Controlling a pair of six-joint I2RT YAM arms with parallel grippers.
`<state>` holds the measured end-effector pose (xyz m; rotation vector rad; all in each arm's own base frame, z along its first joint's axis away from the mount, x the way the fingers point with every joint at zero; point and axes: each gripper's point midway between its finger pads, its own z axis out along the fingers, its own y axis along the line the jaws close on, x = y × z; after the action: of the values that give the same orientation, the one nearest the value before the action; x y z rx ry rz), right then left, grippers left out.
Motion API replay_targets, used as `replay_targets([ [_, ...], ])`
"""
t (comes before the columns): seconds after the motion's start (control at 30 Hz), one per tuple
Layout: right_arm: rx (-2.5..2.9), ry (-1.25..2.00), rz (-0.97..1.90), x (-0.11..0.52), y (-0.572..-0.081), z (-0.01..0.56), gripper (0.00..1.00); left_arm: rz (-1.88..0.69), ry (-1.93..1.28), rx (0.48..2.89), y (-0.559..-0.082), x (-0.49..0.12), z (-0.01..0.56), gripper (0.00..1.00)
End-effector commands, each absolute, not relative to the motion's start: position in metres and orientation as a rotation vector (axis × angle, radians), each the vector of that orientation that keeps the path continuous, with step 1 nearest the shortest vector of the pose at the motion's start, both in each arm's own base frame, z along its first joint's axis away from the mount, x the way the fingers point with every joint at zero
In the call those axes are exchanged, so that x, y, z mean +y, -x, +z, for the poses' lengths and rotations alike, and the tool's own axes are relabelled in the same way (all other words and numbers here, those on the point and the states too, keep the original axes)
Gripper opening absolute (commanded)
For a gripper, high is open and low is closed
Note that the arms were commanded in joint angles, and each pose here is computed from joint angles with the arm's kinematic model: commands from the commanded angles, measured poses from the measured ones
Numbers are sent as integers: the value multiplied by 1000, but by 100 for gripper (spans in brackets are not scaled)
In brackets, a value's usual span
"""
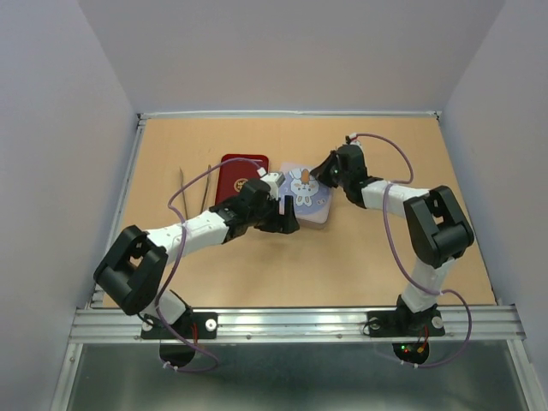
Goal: Pack the cookies
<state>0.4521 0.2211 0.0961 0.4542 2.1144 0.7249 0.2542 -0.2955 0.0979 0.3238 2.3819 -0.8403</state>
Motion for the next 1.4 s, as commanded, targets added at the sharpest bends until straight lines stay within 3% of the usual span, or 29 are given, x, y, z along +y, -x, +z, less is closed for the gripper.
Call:
replay_targets([
  [0.0,2184,-472,646,210,-457,67,0,-901,-326,2322,-262,-312,103,86],
  [0.13,2223,-495,636,207,-455,44,0,-910,-331,2324,-260,-319,103,86],
  [0.5,2253,-536,932,227,-428,1,1,-905,-311,2347,-254,-315,98,86],
  [0.87,2097,-354,945,235,-458,87,2,-876,-282,2333,-261,-314,107,86],
  [0.97,2052,-318,949,237,-465,122,9,-862,-279,2316,-263,-312,116,87],
  [1.2,1942,-198,958,240,-468,206,61,-807,-254,2254,-272,-303,145,87],
  [1.37,1914,-102,957,236,-444,252,76,-718,-256,2200,-283,-289,178,90],
])
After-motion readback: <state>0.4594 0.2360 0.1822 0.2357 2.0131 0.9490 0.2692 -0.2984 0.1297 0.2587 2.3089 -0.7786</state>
